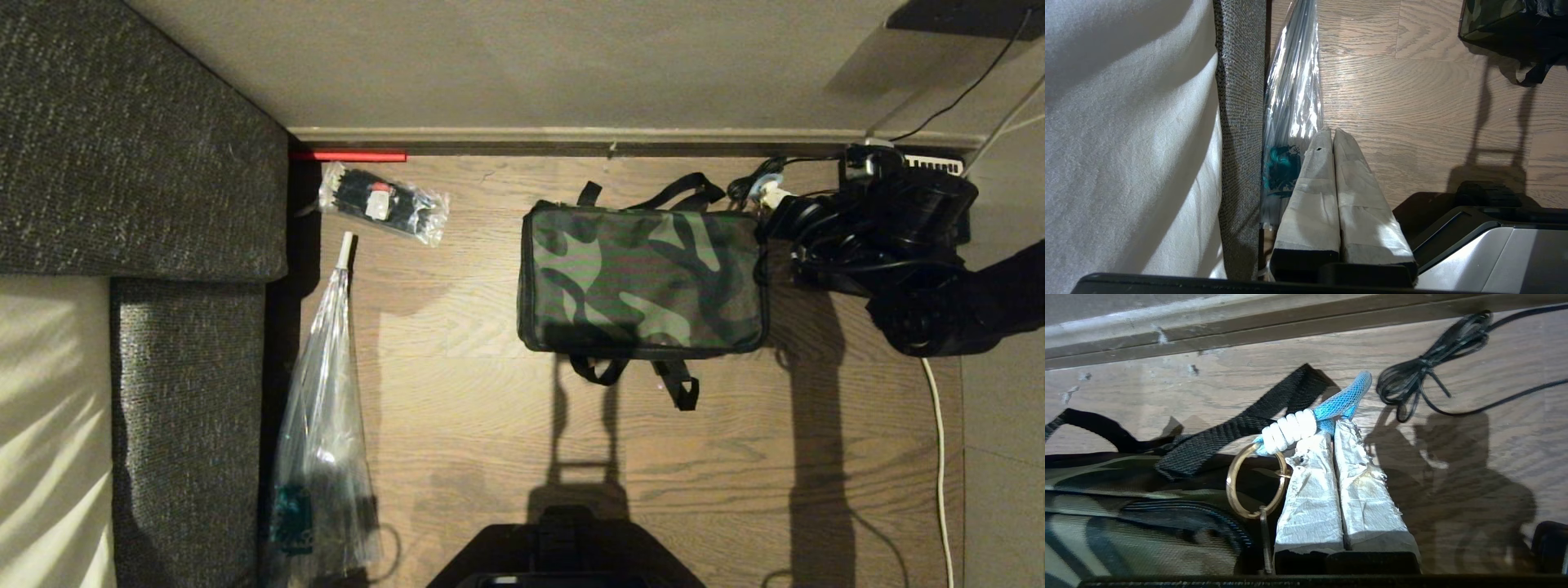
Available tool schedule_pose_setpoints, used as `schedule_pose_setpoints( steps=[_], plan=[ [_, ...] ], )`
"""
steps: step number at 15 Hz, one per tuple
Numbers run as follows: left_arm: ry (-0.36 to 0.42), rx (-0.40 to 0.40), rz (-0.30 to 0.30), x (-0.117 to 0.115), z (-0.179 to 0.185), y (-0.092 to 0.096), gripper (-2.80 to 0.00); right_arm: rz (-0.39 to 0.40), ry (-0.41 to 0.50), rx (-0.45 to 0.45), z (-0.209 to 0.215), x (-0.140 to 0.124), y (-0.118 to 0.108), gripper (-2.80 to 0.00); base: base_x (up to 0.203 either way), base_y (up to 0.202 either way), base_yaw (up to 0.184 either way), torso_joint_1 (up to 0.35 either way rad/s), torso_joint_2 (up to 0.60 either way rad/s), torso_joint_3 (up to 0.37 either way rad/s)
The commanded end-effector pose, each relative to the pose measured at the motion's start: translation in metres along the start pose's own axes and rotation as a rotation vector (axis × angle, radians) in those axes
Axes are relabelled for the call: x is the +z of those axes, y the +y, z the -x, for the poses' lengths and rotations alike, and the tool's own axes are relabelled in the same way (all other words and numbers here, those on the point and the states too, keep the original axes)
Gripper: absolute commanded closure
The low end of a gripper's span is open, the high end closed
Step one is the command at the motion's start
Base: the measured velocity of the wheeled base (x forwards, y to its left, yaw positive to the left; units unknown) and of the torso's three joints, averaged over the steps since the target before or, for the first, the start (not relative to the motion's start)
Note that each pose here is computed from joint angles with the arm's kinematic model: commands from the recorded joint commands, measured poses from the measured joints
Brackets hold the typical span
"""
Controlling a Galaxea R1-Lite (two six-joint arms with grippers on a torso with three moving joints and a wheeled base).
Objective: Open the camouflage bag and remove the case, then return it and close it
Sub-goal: Open the top of the storage box
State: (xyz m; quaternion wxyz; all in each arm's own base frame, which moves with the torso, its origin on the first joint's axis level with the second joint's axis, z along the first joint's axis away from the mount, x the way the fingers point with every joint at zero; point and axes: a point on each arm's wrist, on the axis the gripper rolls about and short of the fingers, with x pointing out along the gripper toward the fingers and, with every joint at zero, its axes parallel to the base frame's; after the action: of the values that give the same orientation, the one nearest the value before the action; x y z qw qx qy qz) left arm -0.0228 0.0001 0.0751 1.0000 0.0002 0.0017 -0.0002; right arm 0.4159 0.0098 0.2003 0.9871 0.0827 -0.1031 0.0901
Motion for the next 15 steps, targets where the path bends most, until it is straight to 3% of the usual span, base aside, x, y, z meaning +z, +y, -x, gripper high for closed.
schedule_pose_setpoints(
  steps=[1,11,12,15],
  plan=[
    [0.0,0.0,0.0,0.0,0.0,0.0,0.0,-0.002,-0.012,0.014,-0.001,0.001,0.006,0.0,0.0,0.0,0.0,0.0,0.0,0.0],
    [0.0,0.0,-0.001,0.0,0.0,0.0,0.0,0.002,0.014,0.003,0.004,-0.006,0.002,0.0,0.0,0.0,0.0,0.0,0.0,0.0],
    [0.0,0.0,0.0,0.0,0.0,0.0,0.0,0.002,0.017,-0.004,0.006,-0.007,-0.001,-2.8,0.0,0.0,0.0,0.0,0.0,0.0],
    [0.0,0.0,0.0,0.0,0.0,0.0,0.0,0.01,0.022,-0.033,0.009,-0.009,-0.014,-2.8,0.0,0.0,0.0,0.0,0.0,0.0]
  ],
)
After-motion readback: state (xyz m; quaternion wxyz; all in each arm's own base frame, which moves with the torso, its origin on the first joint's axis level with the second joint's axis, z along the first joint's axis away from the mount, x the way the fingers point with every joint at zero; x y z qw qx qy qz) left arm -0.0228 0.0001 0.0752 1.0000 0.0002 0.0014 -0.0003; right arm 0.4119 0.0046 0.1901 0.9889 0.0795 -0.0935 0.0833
